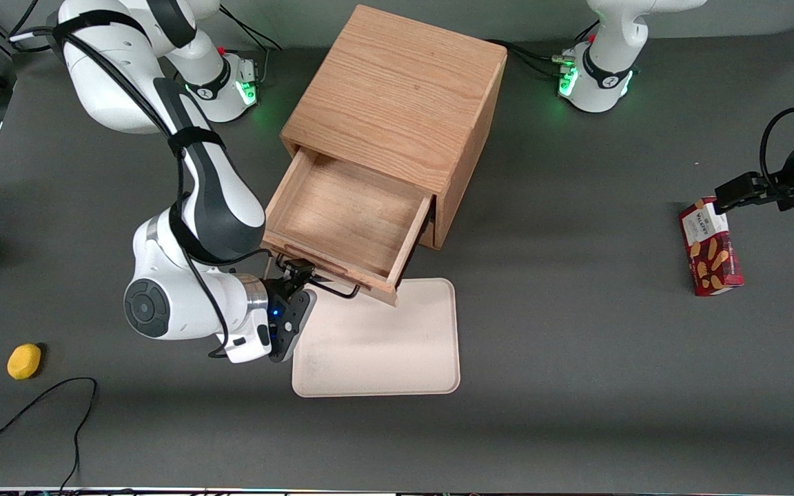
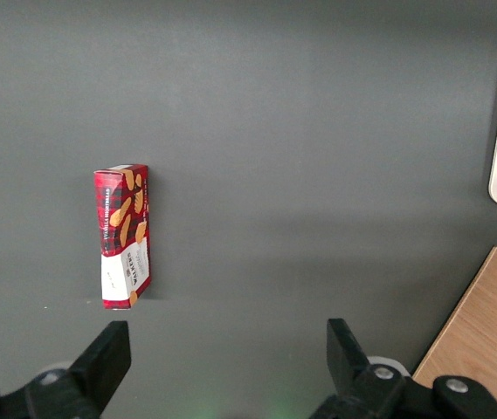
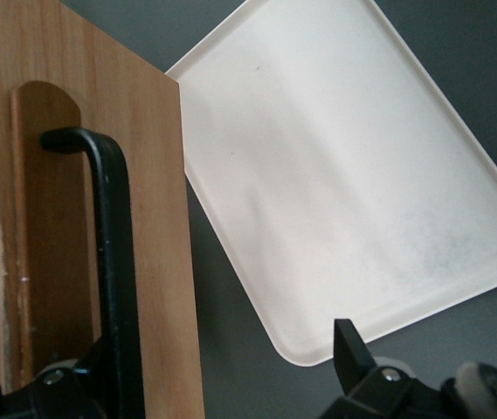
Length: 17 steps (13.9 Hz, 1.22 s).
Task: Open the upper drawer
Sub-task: 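Pull the upper drawer outward by its handle with the right gripper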
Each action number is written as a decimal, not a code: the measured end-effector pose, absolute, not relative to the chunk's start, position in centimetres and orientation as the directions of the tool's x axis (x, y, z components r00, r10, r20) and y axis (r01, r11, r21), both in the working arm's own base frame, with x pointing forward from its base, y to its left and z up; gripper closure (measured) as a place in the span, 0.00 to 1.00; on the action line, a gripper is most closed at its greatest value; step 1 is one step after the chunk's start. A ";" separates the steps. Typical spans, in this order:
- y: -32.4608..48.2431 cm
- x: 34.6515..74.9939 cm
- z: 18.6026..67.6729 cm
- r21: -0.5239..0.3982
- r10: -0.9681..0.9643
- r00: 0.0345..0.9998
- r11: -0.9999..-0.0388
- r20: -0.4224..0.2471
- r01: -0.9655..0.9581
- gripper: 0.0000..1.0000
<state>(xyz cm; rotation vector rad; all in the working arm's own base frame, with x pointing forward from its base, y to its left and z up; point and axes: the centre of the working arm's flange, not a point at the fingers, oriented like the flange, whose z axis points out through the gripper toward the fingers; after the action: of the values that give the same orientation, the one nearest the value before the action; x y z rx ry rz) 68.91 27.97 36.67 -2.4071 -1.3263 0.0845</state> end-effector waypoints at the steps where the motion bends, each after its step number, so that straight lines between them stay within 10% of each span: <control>1: 27.8 69.1 36.6 -0.360 0.822 0.553 -0.479 0.136 0.800 0.00; 17: 25.5 70.7 36.5 -0.332 0.797 0.579 -0.507 0.169 0.795 0.00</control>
<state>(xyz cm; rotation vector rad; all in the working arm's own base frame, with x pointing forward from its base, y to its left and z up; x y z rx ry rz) 70.72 25.53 36.49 -2.4404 -1.2895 0.0073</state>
